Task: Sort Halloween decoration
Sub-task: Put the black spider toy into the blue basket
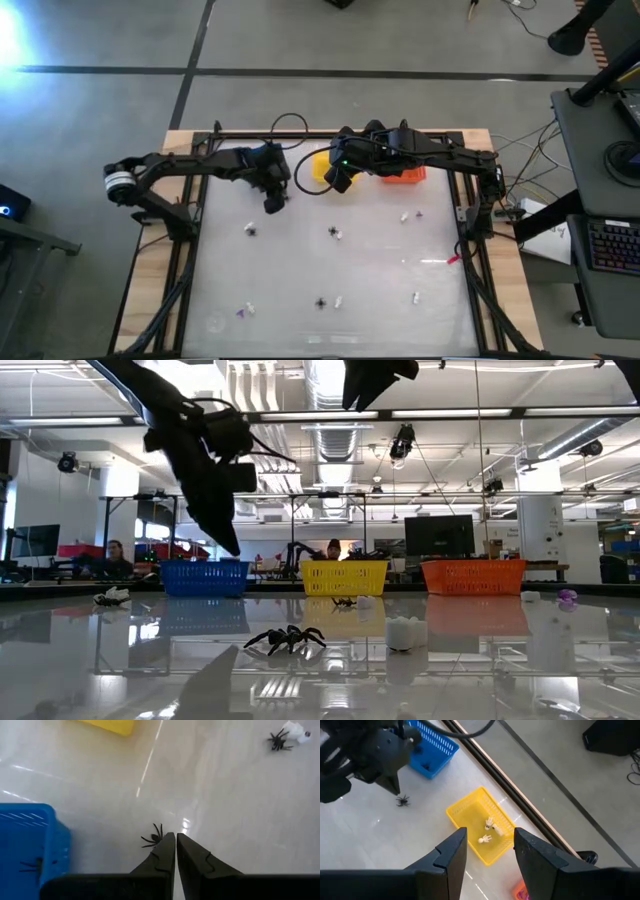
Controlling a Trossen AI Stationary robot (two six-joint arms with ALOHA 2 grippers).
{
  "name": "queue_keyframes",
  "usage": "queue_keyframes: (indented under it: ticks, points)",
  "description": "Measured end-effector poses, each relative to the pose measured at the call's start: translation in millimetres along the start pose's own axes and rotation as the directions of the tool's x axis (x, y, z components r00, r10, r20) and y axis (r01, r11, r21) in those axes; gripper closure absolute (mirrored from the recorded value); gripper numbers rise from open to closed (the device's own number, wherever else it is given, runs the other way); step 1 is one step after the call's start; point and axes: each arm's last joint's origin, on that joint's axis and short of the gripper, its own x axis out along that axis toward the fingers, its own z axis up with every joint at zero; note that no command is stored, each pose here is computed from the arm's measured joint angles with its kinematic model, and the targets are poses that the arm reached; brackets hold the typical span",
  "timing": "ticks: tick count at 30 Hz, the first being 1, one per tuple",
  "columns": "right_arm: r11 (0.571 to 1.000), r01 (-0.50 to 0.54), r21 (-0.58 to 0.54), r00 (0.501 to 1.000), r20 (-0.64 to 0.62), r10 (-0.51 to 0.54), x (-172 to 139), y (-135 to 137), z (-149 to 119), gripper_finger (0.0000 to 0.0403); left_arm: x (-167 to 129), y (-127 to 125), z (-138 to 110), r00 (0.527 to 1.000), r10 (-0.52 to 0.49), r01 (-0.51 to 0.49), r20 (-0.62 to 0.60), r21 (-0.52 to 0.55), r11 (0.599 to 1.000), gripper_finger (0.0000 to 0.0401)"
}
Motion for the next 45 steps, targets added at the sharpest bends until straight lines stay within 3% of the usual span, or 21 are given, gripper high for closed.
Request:
queue_keyframes:
  ticks: [7, 13, 22, 39, 45]
  points:
    - [1.000, -0.002, -0.003, 1.000, 0.006, 0.002, 0.0, 0.3, 0.6, 0.0248, 3.0, 0.0, -1.1, 1.000, 0.014, -0.013, -0.018, 0.023, 1.000, 0.0393]
    - [1.000, -0.002, -0.003, 1.000, 0.006, 0.002, 0.0, 0.3, 0.6, 0.0248, 14.8, 0.3, -4.3, 0.998, -0.022, 0.023, -0.064, 0.016, 1.000, 0.0347]
    - [1.000, -0.003, -0.003, 1.000, 0.006, 0.003, 0.0, 0.3, 0.6, 0.0248, 28.3, 4.0, -4.1, 0.997, 0.018, -0.017, -0.076, 0.009, 1.000, 0.0296]
    - [1.000, -0.003, -0.007, 1.000, 0.005, 0.003, 0.0, 0.3, 0.6, 0.0248, 66.3, 10.0, -12.5, 0.986, 0.011, -0.023, -0.165, -0.071, 0.997, 0.0296]
    - [1.000, -0.004, -0.008, 1.000, 0.005, 0.004, 0.0, 0.3, 0.6, 0.0248, 71.6, 10.1, -14.9, 0.982, 0.009, -0.023, -0.187, -0.070, 0.997, 0.0357]
